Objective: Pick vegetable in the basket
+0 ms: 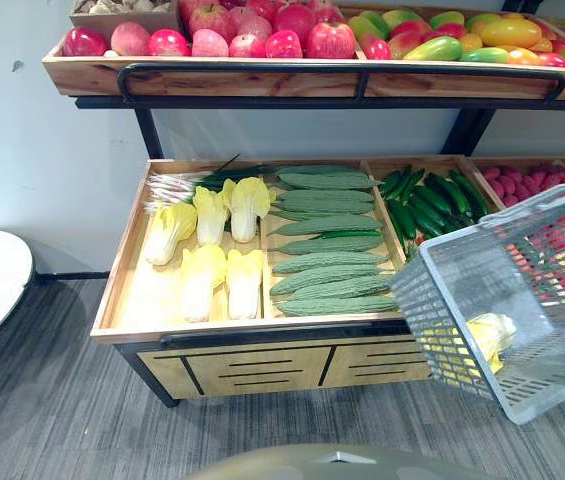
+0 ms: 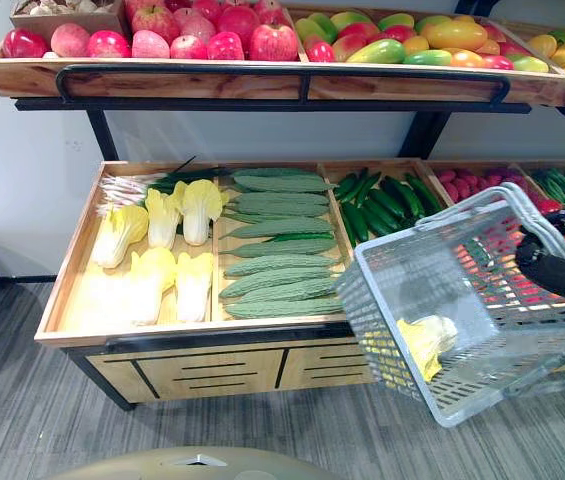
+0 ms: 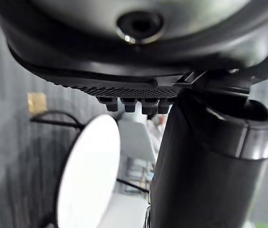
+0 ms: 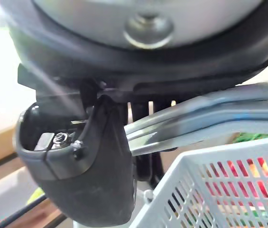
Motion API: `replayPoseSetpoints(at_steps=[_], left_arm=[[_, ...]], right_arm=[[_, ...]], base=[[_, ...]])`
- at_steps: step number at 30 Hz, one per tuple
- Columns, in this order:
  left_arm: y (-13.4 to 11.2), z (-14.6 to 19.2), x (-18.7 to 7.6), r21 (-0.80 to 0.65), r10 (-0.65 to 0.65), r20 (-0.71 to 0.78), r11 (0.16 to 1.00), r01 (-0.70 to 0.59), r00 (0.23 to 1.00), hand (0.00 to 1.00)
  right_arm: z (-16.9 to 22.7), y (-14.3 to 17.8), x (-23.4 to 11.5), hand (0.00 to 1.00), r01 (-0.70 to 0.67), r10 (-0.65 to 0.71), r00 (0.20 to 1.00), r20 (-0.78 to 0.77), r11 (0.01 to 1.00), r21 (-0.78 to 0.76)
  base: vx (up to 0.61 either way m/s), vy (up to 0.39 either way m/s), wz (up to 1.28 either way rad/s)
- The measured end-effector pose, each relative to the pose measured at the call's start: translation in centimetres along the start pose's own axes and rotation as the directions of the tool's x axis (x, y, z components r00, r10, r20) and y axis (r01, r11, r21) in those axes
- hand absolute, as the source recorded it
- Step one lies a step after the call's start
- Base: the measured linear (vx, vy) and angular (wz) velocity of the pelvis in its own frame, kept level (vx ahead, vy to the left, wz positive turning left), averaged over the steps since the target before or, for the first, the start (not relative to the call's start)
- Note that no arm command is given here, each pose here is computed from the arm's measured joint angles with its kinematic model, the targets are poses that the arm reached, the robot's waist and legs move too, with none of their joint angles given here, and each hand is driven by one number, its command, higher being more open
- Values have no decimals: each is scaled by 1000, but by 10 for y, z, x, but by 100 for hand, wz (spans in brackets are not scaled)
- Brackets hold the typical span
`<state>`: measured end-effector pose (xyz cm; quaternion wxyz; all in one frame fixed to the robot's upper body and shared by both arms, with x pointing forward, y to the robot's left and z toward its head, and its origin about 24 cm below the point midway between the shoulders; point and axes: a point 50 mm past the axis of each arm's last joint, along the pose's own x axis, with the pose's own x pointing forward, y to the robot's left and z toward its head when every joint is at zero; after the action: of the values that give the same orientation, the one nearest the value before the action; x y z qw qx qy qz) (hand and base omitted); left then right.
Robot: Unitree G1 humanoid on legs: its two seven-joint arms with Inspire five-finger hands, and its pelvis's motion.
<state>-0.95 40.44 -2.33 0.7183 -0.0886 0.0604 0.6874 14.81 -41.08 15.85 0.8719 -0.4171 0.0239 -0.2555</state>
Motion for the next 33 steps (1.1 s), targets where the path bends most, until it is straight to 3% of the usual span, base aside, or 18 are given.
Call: replayPoseSetpoints(at_steps=[3,9,13,16,20,23,33], left_arm=[[30,-39,-21,-2,129,-157,991,-131,979,100],[63,-102,-71,115,226,-440,974,-195,869,100],[70,-131,-102,234,202,-583,969,-76,787,100],[62,-144,-117,312,101,-666,938,153,739,100],[39,-156,-130,305,-59,-740,859,412,670,100],[28,-162,-138,292,-126,-774,799,526,620,100],[29,-170,-149,287,-124,-822,753,593,556,100]], right_arm=[[-14,-8,-4,0,63,-62,995,-75,998,9],[-39,-23,-18,0,172,-165,967,-193,985,19],[-55,-35,-29,0,225,-211,939,-272,974,19],[-73,-41,-40,0,255,-232,907,-351,967,22],[-100,-44,-57,0,299,-244,843,-480,953,40],[-120,-44,-71,0,333,-243,782,-574,941,55],[-155,-36,-116,0,479,-252,616,-747,872,101]], base=[[0,0,0],[21,-4,-1],[65,-8,-4],[55,-7,-10],[42,-2,-10],[44,-2,-3],[47,-2,-5]])
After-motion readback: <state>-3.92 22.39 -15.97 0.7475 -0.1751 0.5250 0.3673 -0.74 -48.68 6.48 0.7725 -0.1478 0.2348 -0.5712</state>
